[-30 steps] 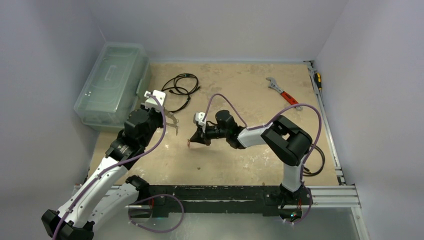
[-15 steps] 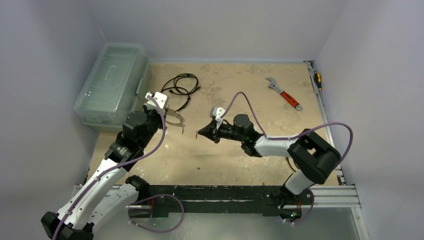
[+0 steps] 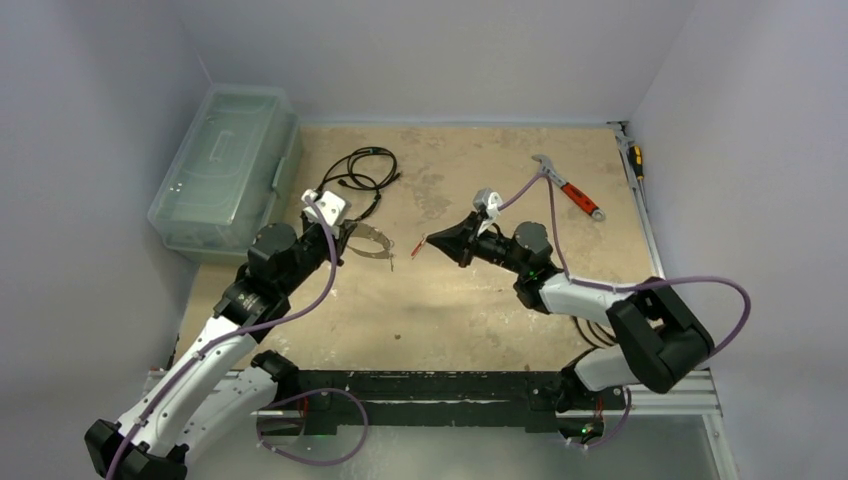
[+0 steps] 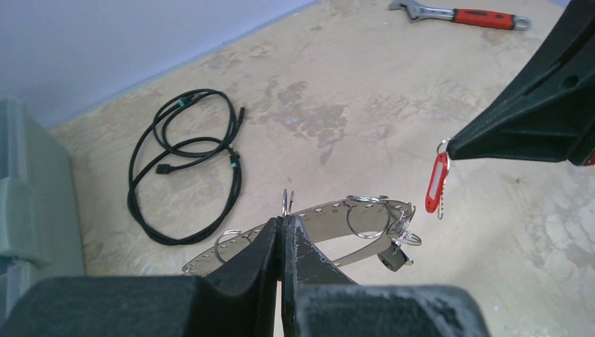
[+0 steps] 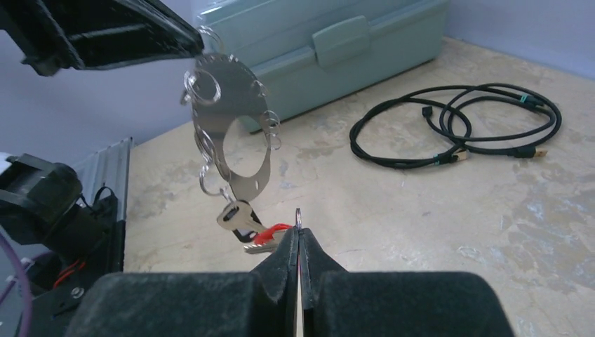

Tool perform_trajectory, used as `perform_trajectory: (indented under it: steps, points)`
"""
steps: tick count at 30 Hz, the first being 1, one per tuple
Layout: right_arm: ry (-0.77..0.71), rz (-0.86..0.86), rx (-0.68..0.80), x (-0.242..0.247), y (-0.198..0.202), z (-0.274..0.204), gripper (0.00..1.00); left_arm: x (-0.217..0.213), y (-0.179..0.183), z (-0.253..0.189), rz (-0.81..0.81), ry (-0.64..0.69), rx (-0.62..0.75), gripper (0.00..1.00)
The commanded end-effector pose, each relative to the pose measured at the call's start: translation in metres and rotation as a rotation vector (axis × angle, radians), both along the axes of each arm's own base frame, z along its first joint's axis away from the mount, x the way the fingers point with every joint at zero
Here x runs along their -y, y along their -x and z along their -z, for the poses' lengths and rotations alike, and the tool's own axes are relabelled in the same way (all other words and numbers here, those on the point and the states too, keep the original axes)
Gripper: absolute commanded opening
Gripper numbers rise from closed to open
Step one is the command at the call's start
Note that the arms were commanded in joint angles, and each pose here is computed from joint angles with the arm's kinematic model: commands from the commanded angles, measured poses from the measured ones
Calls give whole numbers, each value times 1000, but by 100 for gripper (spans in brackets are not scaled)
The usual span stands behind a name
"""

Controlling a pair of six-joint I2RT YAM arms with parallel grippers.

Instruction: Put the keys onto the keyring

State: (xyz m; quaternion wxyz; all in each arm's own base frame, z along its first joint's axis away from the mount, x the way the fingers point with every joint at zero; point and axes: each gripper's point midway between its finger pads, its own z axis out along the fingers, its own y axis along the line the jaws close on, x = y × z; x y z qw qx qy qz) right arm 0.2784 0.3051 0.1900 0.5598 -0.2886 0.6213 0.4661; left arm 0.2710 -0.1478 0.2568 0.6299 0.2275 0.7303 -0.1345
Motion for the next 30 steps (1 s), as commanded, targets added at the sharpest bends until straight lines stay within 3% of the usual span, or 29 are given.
perform_trajectory:
  steps: [1, 14, 18, 30]
  points:
    - [7, 18, 70, 4, 1, -33, 0, 23, 5, -23, 130, 62, 67, 0]
    - [191, 166, 198, 33, -13, -64, 0, 65, 32, -37, 403, 154, 68, 0]
    - [181, 169, 240, 33, -13, -79, 0, 73, 38, -44, 456, 204, 65, 0]
    - [153, 21, 298, 18, 20, -107, 0, 100, 50, -44, 616, 270, -55, 0]
